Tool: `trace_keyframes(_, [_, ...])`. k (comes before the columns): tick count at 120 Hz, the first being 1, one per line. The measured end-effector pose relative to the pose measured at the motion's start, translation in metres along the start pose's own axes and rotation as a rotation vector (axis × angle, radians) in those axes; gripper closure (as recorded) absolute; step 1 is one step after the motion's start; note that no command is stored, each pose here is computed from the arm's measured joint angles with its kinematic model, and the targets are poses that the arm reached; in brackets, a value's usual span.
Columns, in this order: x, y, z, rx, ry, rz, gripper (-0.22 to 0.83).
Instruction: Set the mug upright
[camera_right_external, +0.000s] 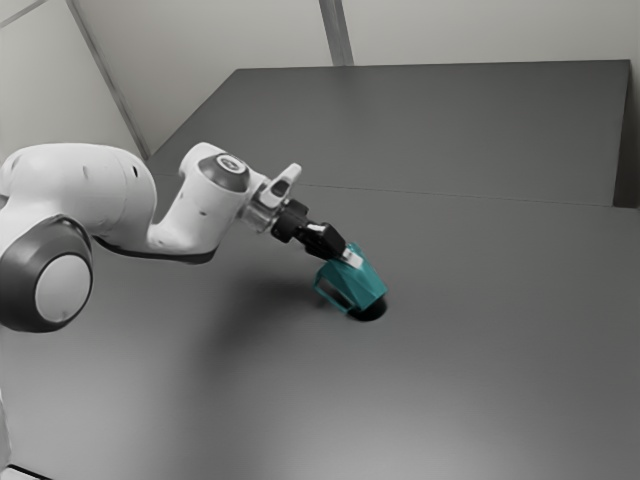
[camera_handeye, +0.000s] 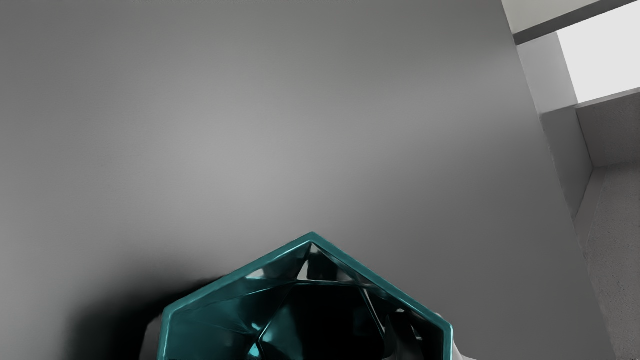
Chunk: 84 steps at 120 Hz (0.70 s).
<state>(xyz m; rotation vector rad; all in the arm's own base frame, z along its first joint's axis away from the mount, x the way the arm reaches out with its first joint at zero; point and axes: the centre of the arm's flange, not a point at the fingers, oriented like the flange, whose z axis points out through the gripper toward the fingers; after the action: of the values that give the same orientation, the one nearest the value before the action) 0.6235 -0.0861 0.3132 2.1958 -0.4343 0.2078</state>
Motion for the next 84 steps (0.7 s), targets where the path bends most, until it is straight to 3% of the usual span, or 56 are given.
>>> trace_keyframes(32, [0.013, 0.052, -0.006, 0.055, -0.049, 0.052, 0.79])
trace_keyframes(68, [0.017, 0.059, -0.023, 0.279, -0.138, 0.112, 0.79])
trace_keyframes(84, [0.031, 0.074, -0.019, 0.390, -0.192, 0.201, 0.79])
